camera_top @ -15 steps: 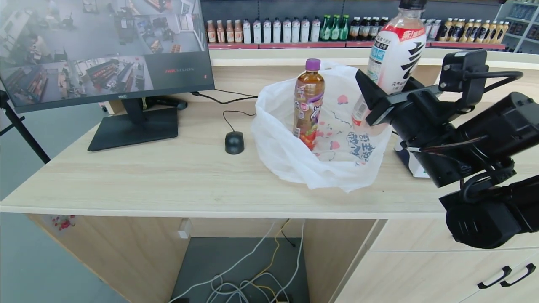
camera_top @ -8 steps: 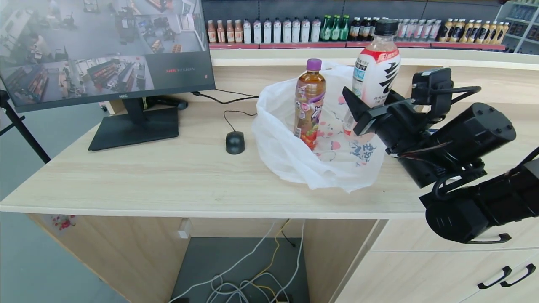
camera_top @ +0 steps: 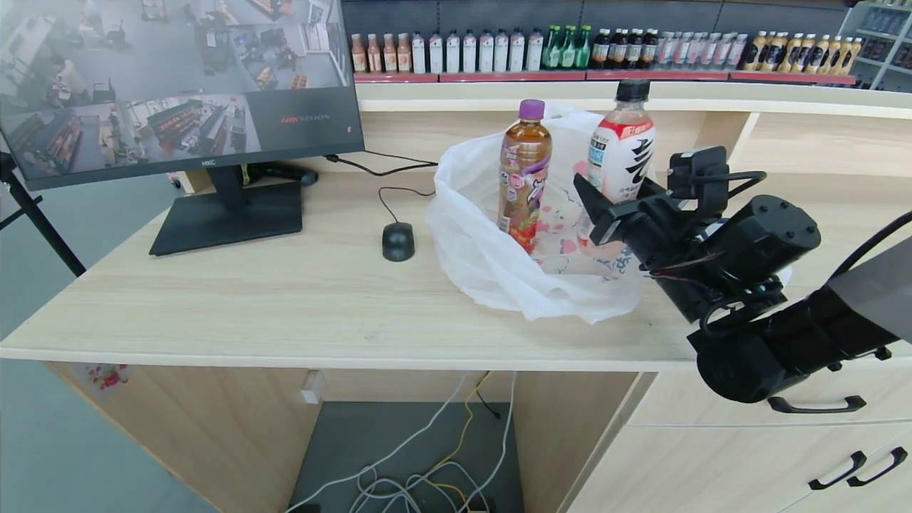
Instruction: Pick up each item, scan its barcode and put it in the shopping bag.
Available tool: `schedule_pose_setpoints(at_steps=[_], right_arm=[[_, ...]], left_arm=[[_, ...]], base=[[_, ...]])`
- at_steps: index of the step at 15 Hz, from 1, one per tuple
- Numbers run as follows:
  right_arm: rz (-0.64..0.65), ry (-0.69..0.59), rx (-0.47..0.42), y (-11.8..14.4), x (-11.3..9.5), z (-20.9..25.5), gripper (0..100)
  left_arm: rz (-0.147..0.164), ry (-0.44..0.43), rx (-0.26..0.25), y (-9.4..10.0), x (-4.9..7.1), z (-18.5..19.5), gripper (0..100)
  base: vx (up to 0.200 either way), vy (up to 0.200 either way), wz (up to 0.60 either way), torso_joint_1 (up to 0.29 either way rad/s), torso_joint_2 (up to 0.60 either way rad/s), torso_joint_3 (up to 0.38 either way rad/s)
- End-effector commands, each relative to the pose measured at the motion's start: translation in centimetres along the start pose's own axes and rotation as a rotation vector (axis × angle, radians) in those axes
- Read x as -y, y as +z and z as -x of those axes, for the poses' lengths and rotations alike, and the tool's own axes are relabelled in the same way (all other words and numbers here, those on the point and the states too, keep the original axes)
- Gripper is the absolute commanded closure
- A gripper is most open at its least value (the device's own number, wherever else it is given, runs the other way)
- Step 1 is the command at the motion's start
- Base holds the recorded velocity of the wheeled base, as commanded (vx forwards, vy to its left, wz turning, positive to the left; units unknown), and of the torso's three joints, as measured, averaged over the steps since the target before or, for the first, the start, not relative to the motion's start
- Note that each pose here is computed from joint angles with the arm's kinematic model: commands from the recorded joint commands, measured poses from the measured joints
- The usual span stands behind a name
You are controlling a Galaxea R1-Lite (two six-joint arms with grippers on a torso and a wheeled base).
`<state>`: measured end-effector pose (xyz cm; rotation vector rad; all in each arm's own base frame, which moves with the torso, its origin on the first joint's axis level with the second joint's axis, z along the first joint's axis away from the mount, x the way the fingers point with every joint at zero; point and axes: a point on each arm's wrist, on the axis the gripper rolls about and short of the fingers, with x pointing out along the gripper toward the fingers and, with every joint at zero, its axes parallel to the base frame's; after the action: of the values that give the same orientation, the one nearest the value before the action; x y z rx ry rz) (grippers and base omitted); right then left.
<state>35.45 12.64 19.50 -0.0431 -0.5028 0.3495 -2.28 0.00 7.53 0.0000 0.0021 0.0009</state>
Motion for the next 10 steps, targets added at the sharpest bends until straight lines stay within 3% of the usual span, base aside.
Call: schedule_pose_setpoints(at_steps=[1, 10], right_arm=[[0.000, -0.002, -0.016, -1.1, 0.0, -0.2, 100], [-0.010, 0.006, -0.071, -3.6, -0.3, -0.2, 100]], left_arm=[[0.000, 0.001, 0.001, 0.0, 0.0, 0.0, 0], [0.000, -0.001, 0.001, 0.0, 0.0, 0.0, 0]], base=[[0.000, 0.000, 0.00, 0.000, 0.00, 0.000], [0.000, 0.000, 0.00, 0.000, 0.00, 0.000]])
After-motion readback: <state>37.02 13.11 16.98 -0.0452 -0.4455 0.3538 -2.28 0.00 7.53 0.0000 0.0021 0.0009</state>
